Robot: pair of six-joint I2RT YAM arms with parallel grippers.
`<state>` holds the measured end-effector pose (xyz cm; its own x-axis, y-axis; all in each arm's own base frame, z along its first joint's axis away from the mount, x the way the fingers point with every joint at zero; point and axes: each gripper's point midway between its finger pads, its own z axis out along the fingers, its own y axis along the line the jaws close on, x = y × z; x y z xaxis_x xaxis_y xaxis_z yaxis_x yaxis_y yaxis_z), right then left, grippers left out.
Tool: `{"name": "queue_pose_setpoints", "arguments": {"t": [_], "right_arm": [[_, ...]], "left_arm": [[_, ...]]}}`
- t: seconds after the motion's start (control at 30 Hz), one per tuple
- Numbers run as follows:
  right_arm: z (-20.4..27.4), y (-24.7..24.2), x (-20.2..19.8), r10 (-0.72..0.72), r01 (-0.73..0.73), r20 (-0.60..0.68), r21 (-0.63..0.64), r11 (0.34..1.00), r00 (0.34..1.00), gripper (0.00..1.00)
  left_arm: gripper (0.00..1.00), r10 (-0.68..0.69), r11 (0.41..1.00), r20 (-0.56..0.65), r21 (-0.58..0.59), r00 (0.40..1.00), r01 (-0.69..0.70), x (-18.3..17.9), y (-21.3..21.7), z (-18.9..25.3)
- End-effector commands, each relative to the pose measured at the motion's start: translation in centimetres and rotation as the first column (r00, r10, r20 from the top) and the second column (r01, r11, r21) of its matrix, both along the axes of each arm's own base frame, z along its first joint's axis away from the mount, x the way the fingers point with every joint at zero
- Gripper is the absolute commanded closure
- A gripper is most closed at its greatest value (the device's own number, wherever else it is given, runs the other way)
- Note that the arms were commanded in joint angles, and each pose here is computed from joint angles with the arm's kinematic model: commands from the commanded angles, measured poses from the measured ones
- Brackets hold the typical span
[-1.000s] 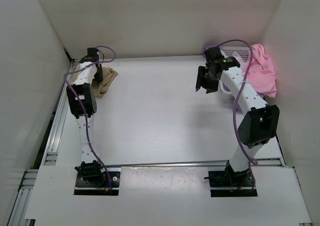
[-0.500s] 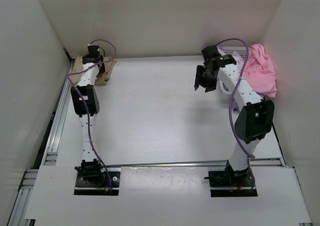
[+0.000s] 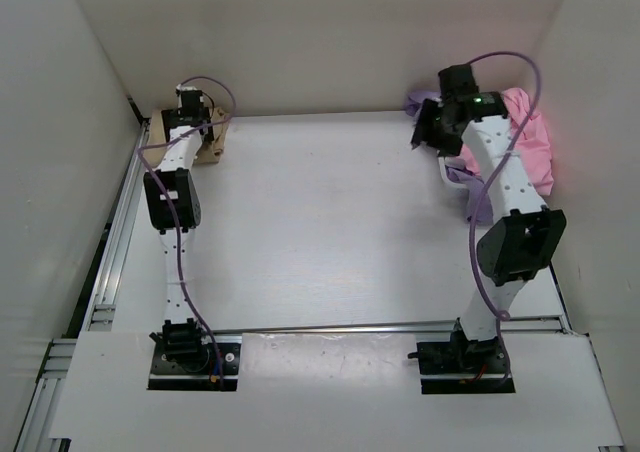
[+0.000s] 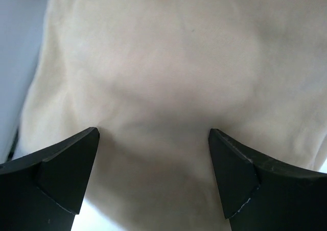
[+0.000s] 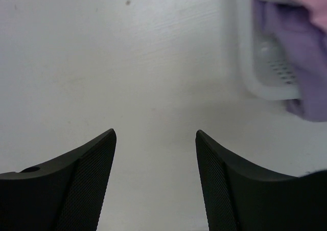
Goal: Fold and stack the t-shirts
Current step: Put the neatly folded tshirt into the corner of the board with the left arm, then grab crumpled tshirt from bin with the right arm
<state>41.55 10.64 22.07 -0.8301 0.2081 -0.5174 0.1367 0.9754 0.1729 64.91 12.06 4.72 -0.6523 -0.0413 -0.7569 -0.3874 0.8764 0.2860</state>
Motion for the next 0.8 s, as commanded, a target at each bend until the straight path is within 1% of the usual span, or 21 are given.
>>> {"name": "queue_pose_setpoints", "arguments": {"t": [0.0,0.03,0.07,0.13,0.17,0.2,0.23,0.27,0.3,0.33,0.37,0.4,0.43,0.5,0.53,0.57,0.6,0.63,0.7,0.73,0.77], "right_arm": [[5.9,-6.8,2.5,-0.174,0.181,0.187,-0.020,0.983,0.967,0.32],[6.1,-8.8,3.2,-0.222,0.235,0.205,-0.038,0.971,0.953,0.32],[5.4,-11.8,4.1,-0.297,0.313,0.203,-0.050,0.948,0.933,0.32],[5.8,-15.2,5.7,-0.381,0.410,0.251,-0.073,0.909,0.890,0.32],[4.5,-17.7,6.6,-0.439,0.471,0.246,-0.087,0.878,0.864,0.32],[4.8,-19.1,7.9,-0.463,0.504,0.289,-0.086,0.859,0.838,0.32],[4.3,-19.9,8.7,-0.474,0.517,0.297,-0.082,0.852,0.829,0.32],[2.5,-21.4,9.8,-0.498,0.541,0.283,-0.098,0.836,0.820,0.32],[1.8,-22.3,10.5,-0.513,0.560,0.289,-0.109,0.821,0.808,0.32],[1.8,-23.4,11.3,-0.530,0.587,0.316,-0.115,0.802,0.787,0.32],[-0.5,-24.6,11.7,-0.555,0.615,0.296,-0.172,0.770,0.778,0.32],[-1.4,-25.6,11.9,-0.572,0.634,0.293,-0.197,0.748,0.766,0.32],[-3.0,-26.1,12.2,-0.583,0.642,0.277,-0.230,0.732,0.764,0.32],[-4.1,-27.5,11.8,-0.608,0.667,0.274,-0.278,0.691,0.745,0.32],[-5.1,-27.8,11.5,-0.616,0.669,0.262,-0.304,0.678,0.743,0.33],[-6.1,-27.9,11.3,-0.620,0.665,0.245,-0.324,0.672,0.746,0.36],[-6.1,-28.0,11.2,-0.610,0.655,0.242,-0.336,0.677,0.755,0.41],[-6.5,-28.2,10.9,-0.615,0.655,0.234,-0.353,0.668,0.753,0.57],[-6.9,-28.5,10.1,-0.624,0.658,0.229,-0.383,0.648,0.747,0.75],[-5.9,-28.6,9.7,-0.620,0.660,0.242,-0.387,0.644,0.746,0.91],[-6.0,-28.5,9.3,-0.621,0.657,0.234,-0.392,0.644,0.748,0.97]], "left_arm": [[0.01,0.029,0.999,0.170,0.040,0.985,-0.037,-0.6,-0.2,11.8],[0.01,0.020,0.999,0.172,0.040,0.985,-0.028,-1.0,-0.8,12.5],[0.01,0.020,0.999,0.214,0.040,0.977,-0.029,-1.7,-0.9,15.5],[0.01,-0.018,0.999,0.225,0.036,0.974,0.010,-2.4,-3.1,17.1],[0.01,-0.029,0.999,0.192,0.036,0.981,0.023,-3.3,-3.7,16.3],[0.01,-0.061,0.998,0.220,0.023,0.973,0.058,-4.1,-4.8,18.5],[0.01,-0.095,0.995,0.214,0.017,0.972,0.093,-4.6,-6.6,18.6],[0.01,-0.125,0.992,0.164,0.003,0.979,0.126,-5.7,-7.7,16.8],[0.01,-0.152,0.988,0.182,-0.006,0.972,0.155,-6.7,-8.6,18.3],[0.01,-0.184,0.982,0.174,-0.018,0.967,0.190,-7.4,-9.9,18.2],[0.01,-0.211,0.976,0.162,-0.020,0.964,0.216,-8.2,-11.4,18.0],[0.01,-0.225,0.973,0.120,-0.024,0.967,0.229,-9.4,-12.0,16.5],[0.01,-0.238,0.970,0.139,-0.022,0.961,0.243,-10.3,-12.6,17.8],[0.01,-0.274,0.960,0.102,-0.026,0.956,0.278,-12.1,-14.3,16.9],[0.01,-0.284,0.957,0.123,-0.024,0.951,0.288,-12.9,-14.8,18.1],[0.01,-0.292,0.954,0.121,-0.024,0.949,0.297,-13.3,-15.2,18.2],[0.01,-0.301,0.952,0.106,-0.026,0.948,0.306,-13.8,-15.6,17.6],[0.01,-0.299,0.953,0.105,-0.011,0.949,0.302,-14.2,-15.9,18.0],[0.01,-0.271,0.962,0.072,0.027,0.960,0.270,-14.9,-15.8,17.0],[0.01,-0.255,0.967,0.062,0.041,0.965,0.253,-15.1,-15.4,16.8],[0.01,-0.238,0.970,0.062,0.062,0.969,0.234,-15.3,-15.3,16.9]]}}
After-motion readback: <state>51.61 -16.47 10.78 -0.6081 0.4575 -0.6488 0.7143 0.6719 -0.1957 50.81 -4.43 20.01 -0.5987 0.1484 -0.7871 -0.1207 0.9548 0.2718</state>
